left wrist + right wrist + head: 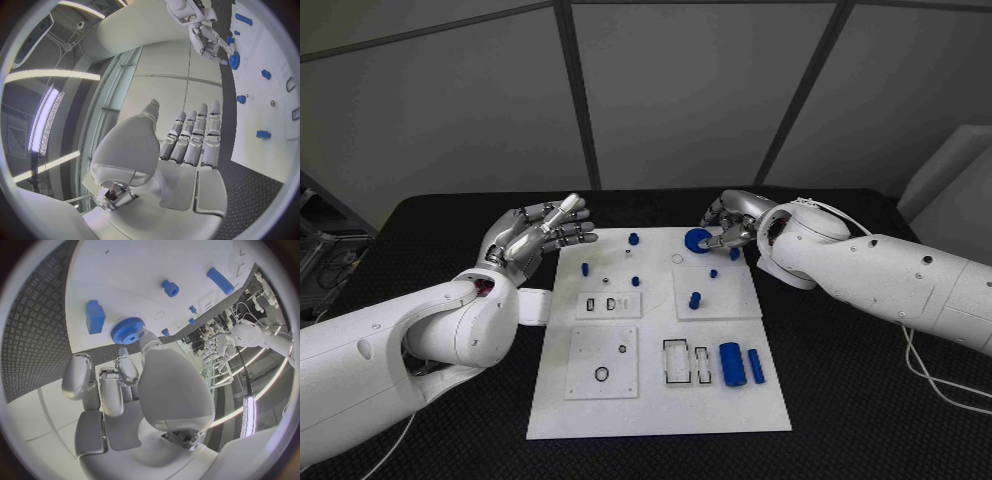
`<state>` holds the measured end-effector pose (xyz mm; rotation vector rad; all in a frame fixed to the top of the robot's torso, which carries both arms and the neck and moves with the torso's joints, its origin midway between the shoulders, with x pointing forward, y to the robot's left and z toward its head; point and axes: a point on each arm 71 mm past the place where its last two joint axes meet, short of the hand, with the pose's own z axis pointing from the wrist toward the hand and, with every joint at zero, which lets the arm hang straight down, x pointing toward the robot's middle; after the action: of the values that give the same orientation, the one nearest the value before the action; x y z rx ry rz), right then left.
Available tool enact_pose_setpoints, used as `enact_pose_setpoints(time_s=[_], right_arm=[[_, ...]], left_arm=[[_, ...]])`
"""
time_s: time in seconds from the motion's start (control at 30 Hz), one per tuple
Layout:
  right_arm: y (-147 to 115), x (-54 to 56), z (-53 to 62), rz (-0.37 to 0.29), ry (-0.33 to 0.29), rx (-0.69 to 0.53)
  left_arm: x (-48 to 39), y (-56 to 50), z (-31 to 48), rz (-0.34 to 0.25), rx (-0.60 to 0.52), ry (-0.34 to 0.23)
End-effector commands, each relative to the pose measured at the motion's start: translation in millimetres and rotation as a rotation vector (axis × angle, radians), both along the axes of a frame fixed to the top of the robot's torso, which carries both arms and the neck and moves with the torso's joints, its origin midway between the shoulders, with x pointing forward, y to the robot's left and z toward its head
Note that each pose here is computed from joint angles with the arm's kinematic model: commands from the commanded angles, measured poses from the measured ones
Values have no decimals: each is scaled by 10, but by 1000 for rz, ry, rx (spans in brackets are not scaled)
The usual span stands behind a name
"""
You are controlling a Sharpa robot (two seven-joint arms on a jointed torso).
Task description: Assemble the parts on the task board
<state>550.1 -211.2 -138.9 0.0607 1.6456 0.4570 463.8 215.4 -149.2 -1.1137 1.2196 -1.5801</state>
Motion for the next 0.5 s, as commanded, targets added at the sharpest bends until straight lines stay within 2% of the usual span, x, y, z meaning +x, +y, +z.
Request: enact_pose_setpoints(time_s=[0.03, 0.5], right_arm=[[2, 8, 20, -7, -17, -5], [49, 30, -26, 6, 25, -34]], left_arm=[[-1, -19, 17, -18, -1, -11], [4, -23, 14, -19, 1, -10]])
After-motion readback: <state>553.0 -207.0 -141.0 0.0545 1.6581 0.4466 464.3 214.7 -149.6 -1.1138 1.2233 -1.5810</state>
